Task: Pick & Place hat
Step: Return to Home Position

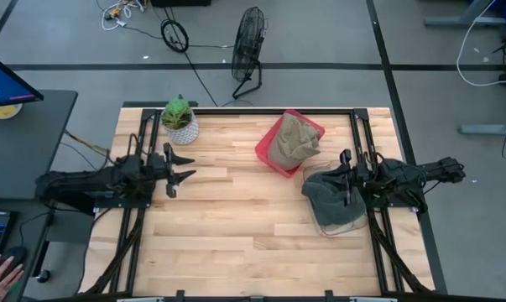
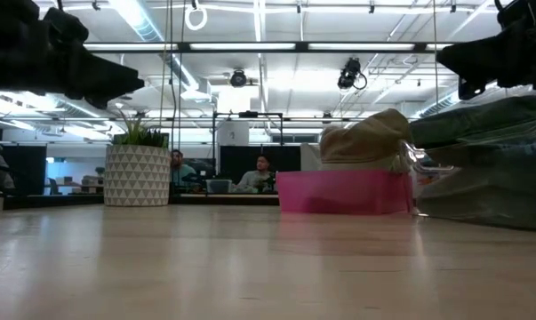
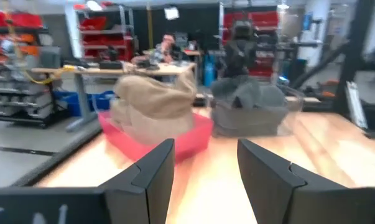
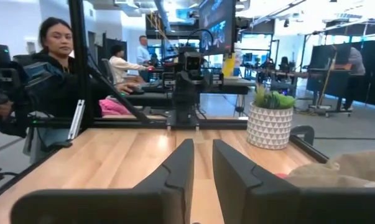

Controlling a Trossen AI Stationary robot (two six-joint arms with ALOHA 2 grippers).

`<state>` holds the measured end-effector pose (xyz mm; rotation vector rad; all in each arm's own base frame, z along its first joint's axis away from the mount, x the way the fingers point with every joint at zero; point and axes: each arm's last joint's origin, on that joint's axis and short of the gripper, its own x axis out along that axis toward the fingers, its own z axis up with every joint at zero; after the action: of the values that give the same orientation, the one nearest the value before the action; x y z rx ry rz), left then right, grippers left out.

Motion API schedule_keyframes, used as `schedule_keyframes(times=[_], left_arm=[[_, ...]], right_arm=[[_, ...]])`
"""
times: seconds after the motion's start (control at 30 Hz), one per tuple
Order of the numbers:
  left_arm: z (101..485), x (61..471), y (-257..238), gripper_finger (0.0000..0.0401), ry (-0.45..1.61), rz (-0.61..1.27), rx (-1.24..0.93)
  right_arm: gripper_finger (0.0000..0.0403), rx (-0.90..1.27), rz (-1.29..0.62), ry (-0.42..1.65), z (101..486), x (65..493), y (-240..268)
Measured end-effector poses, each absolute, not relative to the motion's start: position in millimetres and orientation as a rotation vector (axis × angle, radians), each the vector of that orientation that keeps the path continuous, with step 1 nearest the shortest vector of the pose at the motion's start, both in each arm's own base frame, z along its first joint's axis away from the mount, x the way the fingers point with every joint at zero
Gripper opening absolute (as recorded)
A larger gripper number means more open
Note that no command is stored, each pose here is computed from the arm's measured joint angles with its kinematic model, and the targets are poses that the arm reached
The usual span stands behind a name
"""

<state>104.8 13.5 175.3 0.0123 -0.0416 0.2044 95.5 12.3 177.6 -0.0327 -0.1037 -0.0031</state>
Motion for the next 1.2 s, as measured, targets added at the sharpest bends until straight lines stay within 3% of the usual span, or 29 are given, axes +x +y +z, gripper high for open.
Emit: schedule_keyframes(times=[1.2], left_arm=[[164.2,105.3,13.1,0.0179,0.033,0.191,-0.035]], right_arm=[[0.0064,-0.068,-0.055,-0.051,172.8,95.8,10.8]])
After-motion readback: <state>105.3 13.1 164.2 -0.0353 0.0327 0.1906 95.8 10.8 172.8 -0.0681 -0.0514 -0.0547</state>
